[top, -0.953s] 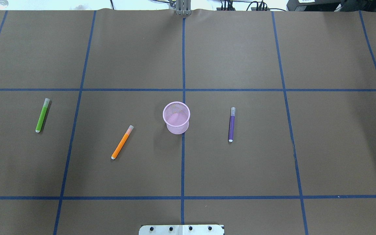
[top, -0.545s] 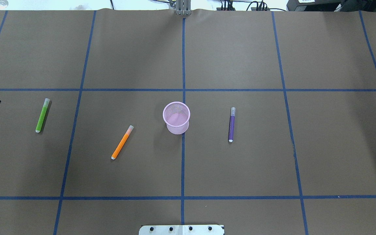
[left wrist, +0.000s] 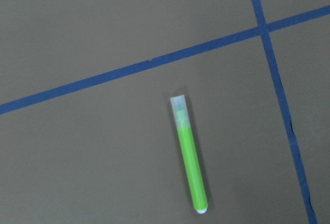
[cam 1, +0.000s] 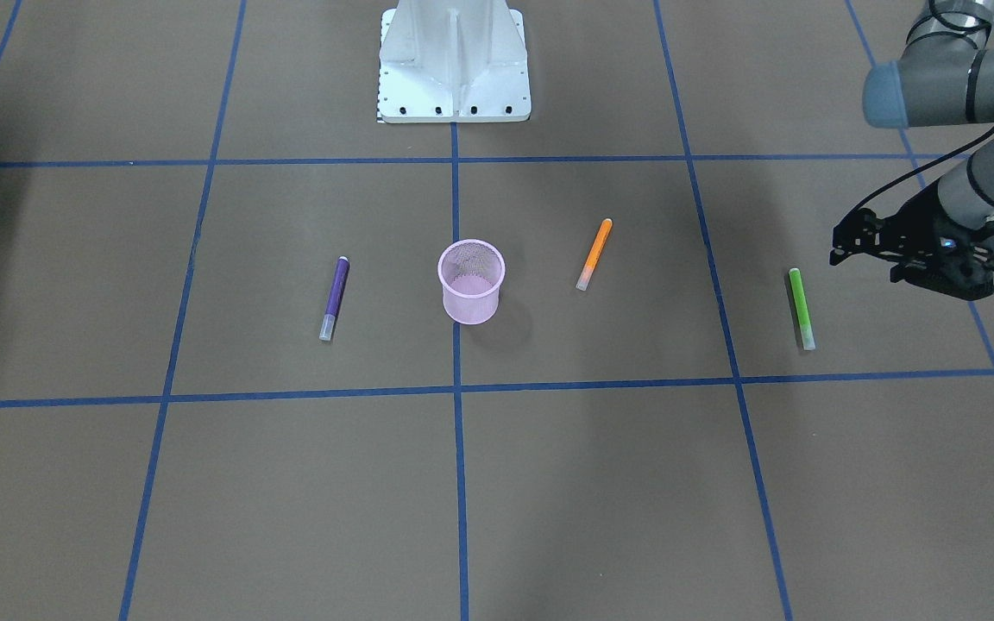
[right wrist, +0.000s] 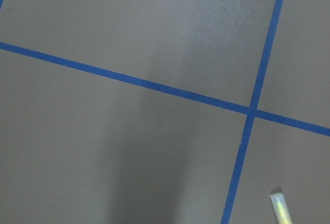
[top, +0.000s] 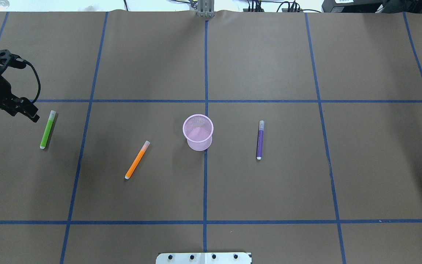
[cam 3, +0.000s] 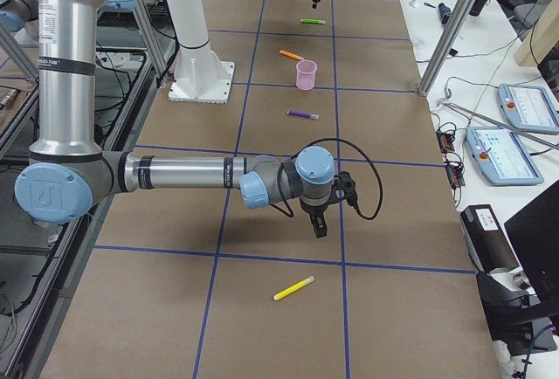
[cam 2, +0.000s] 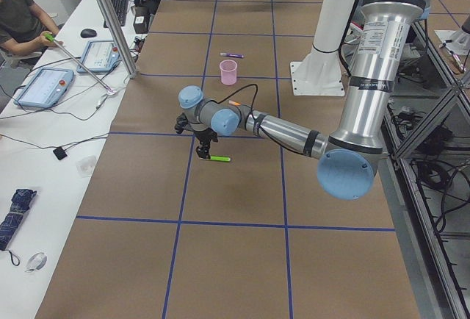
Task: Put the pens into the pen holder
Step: 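Move the left gripper down over the green marker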
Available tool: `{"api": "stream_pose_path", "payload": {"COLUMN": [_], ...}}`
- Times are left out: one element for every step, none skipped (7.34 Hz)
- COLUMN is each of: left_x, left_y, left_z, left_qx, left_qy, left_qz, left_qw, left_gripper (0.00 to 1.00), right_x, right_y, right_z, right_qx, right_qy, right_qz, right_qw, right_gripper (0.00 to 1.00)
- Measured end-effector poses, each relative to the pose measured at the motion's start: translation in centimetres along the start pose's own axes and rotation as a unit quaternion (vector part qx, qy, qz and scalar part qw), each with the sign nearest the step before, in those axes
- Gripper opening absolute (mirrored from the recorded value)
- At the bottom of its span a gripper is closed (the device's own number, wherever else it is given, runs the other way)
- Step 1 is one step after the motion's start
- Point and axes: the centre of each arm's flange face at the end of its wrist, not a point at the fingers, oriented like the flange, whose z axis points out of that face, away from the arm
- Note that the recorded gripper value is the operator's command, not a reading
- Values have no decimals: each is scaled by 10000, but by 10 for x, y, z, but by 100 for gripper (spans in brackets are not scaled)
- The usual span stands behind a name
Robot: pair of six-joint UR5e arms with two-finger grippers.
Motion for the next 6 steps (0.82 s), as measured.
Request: {"api": "stream_pose_path", "payload": {"left_x": [7,14,16,13,9,6], "left_y": [-9,-14,-21,-29,-32,-33], "left_z": [9,23,36,46,54,58], "left_qx": [-113,-243,-362,-458,-538,-604], "left_qy": [-15,-26,-46,-67,-79,-92], "left_qz": [-3,24,-2,-64,-145,-254], "left_qw": [9999,9997,9993,9989,9984,9978], "left_gripper": [72,71,68,68,67,67], "right_x": [-2,-4,-6,-7,-8,-9], "right_y": [0,-1,-1,-1,-1,-2], "right_z": [3,6,7,8,8,7], "right_qx": [-32,-56,-75,-81,-74,-64], "right_qy": [-31,-47,-56,-60,-62,-63], "right_qz": [-19,-37,-49,-61,-79,-92], "right_qw": [10000,10000,9999,9999,9999,9999], "right_gripper": [99,99,99,99,99,99]}}
